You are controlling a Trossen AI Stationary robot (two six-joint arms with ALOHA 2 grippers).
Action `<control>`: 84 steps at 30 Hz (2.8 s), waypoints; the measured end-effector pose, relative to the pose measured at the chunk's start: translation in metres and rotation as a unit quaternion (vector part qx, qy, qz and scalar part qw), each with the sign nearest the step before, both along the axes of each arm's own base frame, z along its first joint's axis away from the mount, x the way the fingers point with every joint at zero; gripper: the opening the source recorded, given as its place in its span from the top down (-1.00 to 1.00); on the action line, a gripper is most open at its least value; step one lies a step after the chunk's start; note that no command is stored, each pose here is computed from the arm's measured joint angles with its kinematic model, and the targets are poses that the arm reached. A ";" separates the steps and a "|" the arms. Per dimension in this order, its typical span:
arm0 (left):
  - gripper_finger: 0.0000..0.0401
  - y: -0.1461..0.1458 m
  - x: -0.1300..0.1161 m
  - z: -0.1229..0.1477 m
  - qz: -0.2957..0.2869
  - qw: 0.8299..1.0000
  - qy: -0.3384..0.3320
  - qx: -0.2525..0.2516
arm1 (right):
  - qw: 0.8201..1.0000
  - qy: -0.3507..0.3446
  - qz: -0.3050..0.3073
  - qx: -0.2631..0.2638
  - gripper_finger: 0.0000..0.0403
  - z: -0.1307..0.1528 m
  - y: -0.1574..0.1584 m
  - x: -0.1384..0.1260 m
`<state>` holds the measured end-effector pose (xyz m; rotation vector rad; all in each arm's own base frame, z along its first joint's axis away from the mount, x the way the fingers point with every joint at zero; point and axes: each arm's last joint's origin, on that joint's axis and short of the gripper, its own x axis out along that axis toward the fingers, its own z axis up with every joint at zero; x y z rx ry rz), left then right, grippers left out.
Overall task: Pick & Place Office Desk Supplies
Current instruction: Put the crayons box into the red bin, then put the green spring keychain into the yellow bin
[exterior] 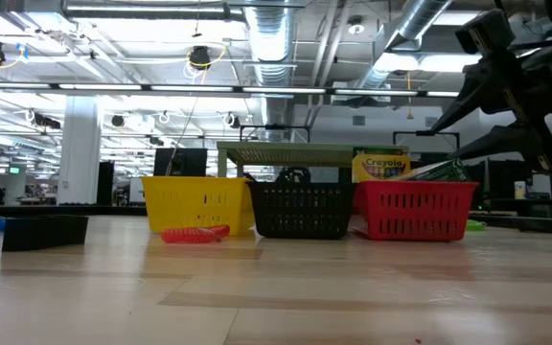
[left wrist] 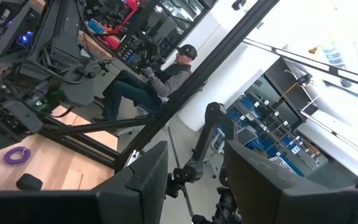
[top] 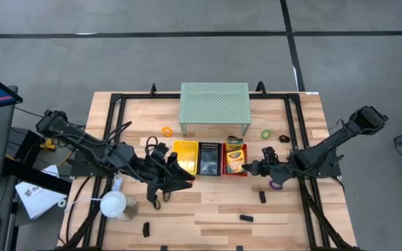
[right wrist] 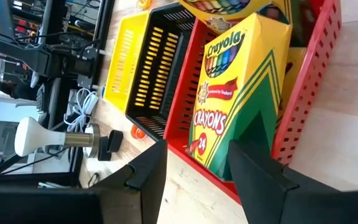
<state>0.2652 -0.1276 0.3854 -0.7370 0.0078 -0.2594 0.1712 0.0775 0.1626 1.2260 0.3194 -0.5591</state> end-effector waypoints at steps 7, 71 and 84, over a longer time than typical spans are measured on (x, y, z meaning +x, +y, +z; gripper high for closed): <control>0.23 0.000 0.000 0.000 0.001 1.000 -0.001 0.004 | 1.000 0.006 0.017 0.002 0.17 -0.001 0.001 0.001; 0.23 0.004 0.000 0.001 0.050 0.999 -0.004 0.007 | 0.882 0.338 -0.023 -0.328 0.27 0.188 -0.066 -0.050; 0.23 0.004 0.000 0.001 0.059 0.998 -0.004 0.007 | 0.919 0.357 -0.144 -0.089 0.51 0.181 -0.165 -0.035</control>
